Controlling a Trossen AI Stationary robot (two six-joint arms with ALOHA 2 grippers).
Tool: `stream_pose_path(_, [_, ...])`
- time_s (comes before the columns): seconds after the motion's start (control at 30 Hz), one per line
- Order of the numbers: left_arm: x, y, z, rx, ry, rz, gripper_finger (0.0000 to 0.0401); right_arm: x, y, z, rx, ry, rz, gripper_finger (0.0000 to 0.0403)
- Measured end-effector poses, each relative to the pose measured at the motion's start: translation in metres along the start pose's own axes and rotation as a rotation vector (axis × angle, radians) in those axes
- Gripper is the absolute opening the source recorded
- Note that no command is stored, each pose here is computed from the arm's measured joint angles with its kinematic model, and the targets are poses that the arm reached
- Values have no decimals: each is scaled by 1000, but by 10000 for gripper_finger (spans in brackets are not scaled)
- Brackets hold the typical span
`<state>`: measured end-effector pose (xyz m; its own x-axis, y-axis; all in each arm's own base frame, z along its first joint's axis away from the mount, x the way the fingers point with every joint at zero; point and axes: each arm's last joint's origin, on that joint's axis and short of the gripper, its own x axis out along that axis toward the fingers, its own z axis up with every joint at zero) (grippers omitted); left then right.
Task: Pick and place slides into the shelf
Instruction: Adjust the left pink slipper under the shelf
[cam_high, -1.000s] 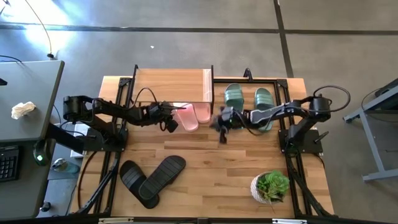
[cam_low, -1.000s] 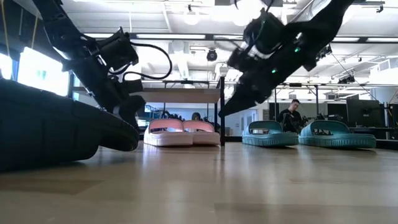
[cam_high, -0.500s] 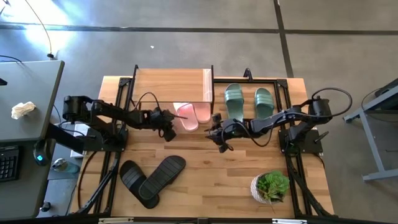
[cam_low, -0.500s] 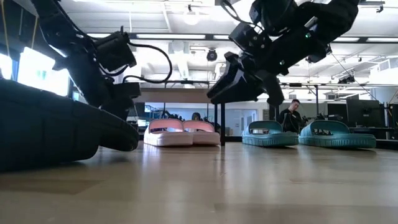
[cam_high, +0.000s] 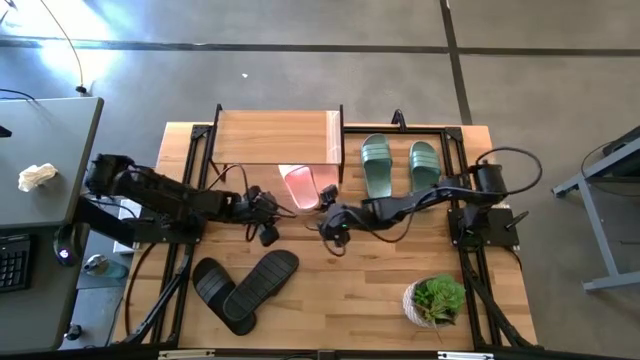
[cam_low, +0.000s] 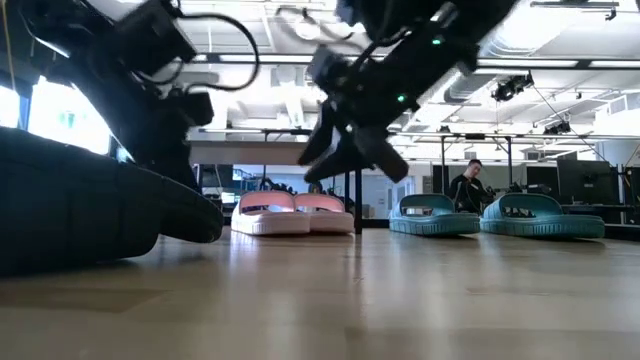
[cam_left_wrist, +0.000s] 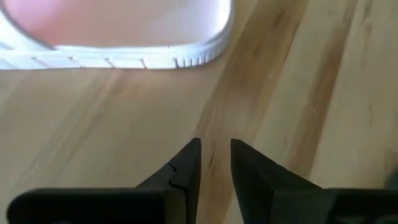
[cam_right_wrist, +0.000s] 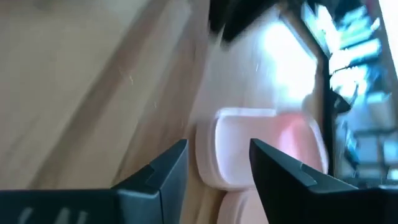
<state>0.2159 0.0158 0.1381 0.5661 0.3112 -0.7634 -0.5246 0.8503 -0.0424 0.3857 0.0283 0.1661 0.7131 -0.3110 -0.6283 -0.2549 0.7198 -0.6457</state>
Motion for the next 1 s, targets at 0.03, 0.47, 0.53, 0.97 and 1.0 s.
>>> stream_pose_path(0.03, [-4, -1, 0, 4, -11, 5, 74, 4, -1, 1, 8, 27, 4, 159])
stream_pose_path(0.47, [-45, 1, 1, 48, -102, 11, 74, 66, 21, -1, -113, 281, -128, 156])
stream_pose_path(0.53, [-47, -1, 0, 60, -104, 9, 74, 69, 19, 2, -97, 287, -158, 156])
stream_pose_path(0.97, [-47, -1, -2, 68, -101, 24, 74, 76, 8, 3, 33, 225, -128, 89])
stream_pose_path(1.0, [-47, -1, -2, 68, -102, 24, 74, 76, 7, 2, 55, 225, -130, 79])
